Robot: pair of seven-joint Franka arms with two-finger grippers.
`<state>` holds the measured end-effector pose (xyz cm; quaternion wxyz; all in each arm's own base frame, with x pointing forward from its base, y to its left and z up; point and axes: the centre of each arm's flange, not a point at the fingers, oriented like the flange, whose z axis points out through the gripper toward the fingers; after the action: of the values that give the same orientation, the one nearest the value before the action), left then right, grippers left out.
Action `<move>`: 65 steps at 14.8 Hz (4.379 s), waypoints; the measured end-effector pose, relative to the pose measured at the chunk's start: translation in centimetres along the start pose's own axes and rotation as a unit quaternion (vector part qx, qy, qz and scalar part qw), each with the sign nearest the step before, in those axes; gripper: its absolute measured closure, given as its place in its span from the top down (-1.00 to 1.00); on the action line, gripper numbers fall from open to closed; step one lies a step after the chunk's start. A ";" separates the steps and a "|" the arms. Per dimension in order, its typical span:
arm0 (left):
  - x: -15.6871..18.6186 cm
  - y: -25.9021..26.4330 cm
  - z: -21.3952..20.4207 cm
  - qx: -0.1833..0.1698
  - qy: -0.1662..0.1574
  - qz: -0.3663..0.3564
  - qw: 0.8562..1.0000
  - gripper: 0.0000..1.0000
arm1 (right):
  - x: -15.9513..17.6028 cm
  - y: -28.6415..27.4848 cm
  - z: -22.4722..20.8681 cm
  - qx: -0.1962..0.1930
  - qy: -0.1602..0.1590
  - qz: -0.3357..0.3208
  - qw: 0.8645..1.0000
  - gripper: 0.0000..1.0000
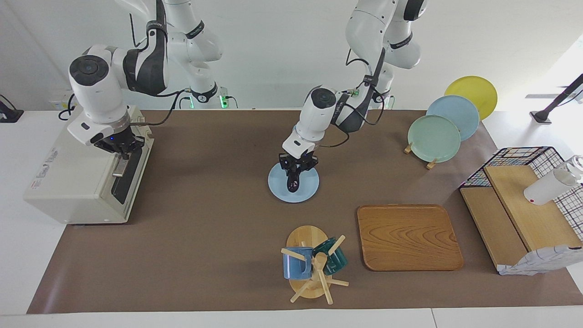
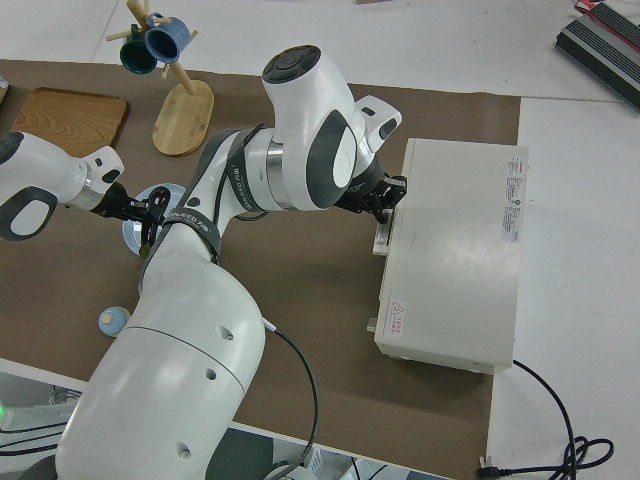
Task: Put eggplant into oven
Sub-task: 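Set the eggplant on the blue plate while the right gripper opens the oven, then withdraw the left gripper to rest while the right gripper moves toward the plate, then grasp the eggplant on the blue plate with the right gripper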
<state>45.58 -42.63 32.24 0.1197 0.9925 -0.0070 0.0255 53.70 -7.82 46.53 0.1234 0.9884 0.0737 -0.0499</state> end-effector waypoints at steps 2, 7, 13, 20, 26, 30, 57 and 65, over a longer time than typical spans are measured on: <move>-0.1 -0.2 0.2 0.001 -0.001 -0.001 1.000 -0.26 | 0.0 -0.6 0.1 0.000 0.005 -0.005 1.000 -0.98; -0.4 -0.7 0.9 0.006 -0.005 0.002 1.000 -0.15 | 0.4 -4.8 0.5 0.000 0.027 -0.022 0.999 -0.98; 5.7 -6.2 -8.5 0.014 -0.019 -0.008 1.000 1.00 | 3.0 -11.2 5.9 0.041 0.060 -0.030 0.997 -0.98; 13.6 -22.0 -26.1 0.057 -0.027 0.011 0.998 1.00 | 3.1 -12.8 8.6 0.050 0.080 -0.036 0.995 -0.98; 10.5 -26.8 -32.8 0.088 -0.055 0.036 0.994 1.00 | 4.0 -16.0 11.4 0.056 0.072 -0.020 0.996 -0.98; 8.7 -26.3 -34.6 0.095 -0.067 0.041 0.992 1.00 | 4.5 -18.0 11.4 0.064 0.078 -0.008 0.995 -0.98; 9.1 -25.5 -34.3 0.107 -0.076 0.055 0.990 1.00 | 4.6 -57.9 1.7 0.121 0.110 -0.003 0.987 0.16; 9.1 -25.5 -34.3 0.107 -0.077 0.054 0.990 1.00 | 3.2 -57.4 3.0 0.115 0.109 -0.011 0.987 -0.74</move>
<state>53.52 -9.74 59.94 0.0107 0.9967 -0.0675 -0.0439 47.57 46.91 29.64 -0.0007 0.9947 0.0909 0.0485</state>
